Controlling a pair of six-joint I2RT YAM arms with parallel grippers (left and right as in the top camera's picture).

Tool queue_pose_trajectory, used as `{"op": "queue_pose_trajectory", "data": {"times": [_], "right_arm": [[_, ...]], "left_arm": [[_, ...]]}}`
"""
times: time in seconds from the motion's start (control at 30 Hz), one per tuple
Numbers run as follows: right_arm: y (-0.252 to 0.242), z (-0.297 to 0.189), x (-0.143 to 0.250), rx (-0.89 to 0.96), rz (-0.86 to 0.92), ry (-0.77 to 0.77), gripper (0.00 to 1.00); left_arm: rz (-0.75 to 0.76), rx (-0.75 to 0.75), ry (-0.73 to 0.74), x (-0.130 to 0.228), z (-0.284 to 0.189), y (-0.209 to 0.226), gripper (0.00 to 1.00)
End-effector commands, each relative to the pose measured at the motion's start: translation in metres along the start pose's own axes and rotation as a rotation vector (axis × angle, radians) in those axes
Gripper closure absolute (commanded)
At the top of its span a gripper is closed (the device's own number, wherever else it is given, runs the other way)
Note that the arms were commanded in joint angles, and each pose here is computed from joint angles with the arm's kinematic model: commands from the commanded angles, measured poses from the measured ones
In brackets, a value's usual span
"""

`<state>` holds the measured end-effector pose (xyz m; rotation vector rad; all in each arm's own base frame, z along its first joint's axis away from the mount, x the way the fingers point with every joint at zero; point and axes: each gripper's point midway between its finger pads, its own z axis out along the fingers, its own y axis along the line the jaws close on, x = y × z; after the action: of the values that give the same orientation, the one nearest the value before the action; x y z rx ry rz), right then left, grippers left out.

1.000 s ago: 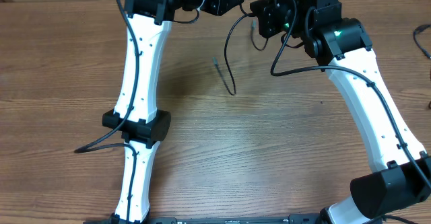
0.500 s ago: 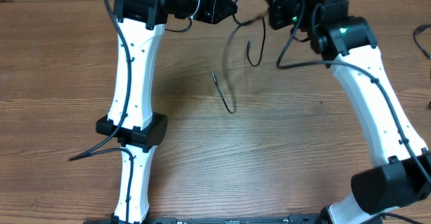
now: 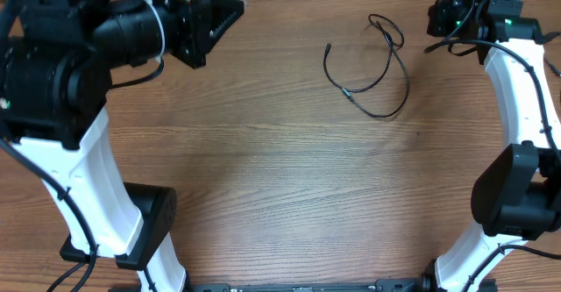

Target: Untangle cables

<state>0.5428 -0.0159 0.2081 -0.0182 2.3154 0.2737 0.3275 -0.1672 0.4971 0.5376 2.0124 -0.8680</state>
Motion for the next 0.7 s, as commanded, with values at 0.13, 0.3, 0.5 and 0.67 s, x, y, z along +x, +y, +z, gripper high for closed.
{"op": "queue_pose_trajectory", "data": {"times": [0.13, 0.3, 0.5, 0.67], "right_arm": [[0.062, -0.001, 0.004, -0.100, -0.070, 0.027, 0.46], [0.053, 0.023, 0.016, -0.007, -0.084, 0.063, 0.05], [0.041, 0.067, 0.054, -0.003, -0.062, 0.169, 0.09], [0.033, 0.095, 0.086, -0.002, -0.045, 0.252, 0.36]], "left_arm": [[0.011, -0.064, 0.109, 0.015, 0.050, 0.042, 0.96], [0.020, -0.065, 0.099, 0.012, 0.055, 0.046, 0.69], [0.021, -0.068, 0.100, 0.012, 0.055, 0.047, 0.63], [0.025, -0.117, 0.109, 0.014, 0.056, 0.053, 0.60]]}}
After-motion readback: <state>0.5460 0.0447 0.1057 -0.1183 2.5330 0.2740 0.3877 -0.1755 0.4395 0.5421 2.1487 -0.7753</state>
